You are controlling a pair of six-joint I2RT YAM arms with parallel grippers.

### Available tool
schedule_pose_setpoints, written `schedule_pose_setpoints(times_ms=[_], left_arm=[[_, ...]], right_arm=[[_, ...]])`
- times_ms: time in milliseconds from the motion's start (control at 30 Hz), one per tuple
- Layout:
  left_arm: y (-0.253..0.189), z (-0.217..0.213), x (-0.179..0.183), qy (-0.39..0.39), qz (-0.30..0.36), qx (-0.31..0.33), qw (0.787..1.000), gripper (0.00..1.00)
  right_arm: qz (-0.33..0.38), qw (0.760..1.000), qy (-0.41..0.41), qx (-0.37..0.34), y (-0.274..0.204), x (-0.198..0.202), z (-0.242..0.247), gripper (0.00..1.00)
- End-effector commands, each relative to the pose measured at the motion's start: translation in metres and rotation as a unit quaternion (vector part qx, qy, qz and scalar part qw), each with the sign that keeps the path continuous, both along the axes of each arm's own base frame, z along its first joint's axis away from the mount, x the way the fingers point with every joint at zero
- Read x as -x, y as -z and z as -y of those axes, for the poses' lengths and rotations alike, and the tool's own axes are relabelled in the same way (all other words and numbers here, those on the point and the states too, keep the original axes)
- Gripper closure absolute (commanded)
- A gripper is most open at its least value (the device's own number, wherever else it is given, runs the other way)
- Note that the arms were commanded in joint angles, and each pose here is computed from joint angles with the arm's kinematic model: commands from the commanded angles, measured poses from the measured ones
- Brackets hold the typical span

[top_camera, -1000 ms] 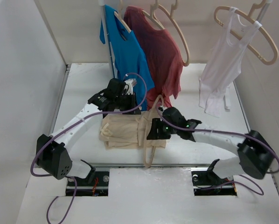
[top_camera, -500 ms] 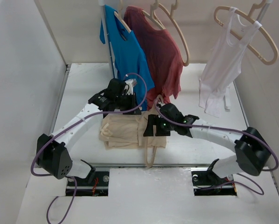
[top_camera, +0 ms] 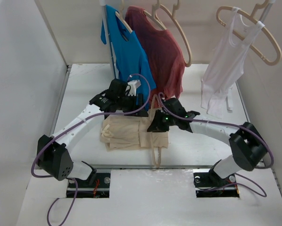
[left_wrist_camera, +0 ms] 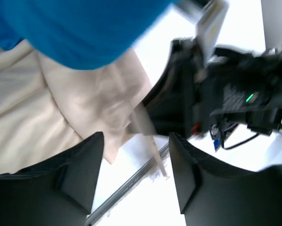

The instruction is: Place the trousers on the hanger

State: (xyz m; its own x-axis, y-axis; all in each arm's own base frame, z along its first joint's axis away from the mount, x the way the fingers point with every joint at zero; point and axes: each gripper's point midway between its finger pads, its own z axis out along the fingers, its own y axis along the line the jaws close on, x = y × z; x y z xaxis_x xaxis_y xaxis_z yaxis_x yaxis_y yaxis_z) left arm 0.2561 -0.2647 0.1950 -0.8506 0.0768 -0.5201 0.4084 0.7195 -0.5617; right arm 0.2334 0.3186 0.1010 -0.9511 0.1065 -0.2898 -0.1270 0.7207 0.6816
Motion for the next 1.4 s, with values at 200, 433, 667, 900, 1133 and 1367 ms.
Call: schedule_pose_setpoints(times_ms=[200,433,667,900,1133,1367], left_arm=[[-0.086,-0.011,0.0,0.028,0.193,0.043,0.98,0.41],[0.044,0.003,0.026,0.101,0.007,-0.046,0.994,0.51],[0.092,0.023,0.012,0.122,-0.046,-0.064,0.989,0.37],[0.116,0.034,-0.009,0.108,-0.068,-0.082,0.988,0.37],[0.154,0.025,0.013,0.113,-0.11,-0.142,0.977,0.37],[0.155,0.025,0.015,0.114,-0.109,-0.15,0.976,0.76]], right_arm=[[-0.002,0.988,-0.004,-0.156,-0.047,0.004,0.062,1.0],[-0.022,0.988,-0.016,-0.152,-0.022,0.005,0.075,1.0],[-0.022,0.989,-0.005,-0.149,-0.011,0.002,0.091,1.0],[-0.021,0.99,-0.003,-0.142,-0.005,0.005,0.094,1.0],[-0.011,0.989,0.005,-0.145,-0.01,0.001,0.098,1.0],[-0.012,0.989,0.007,-0.148,-0.011,0.0,0.1,1.0]])
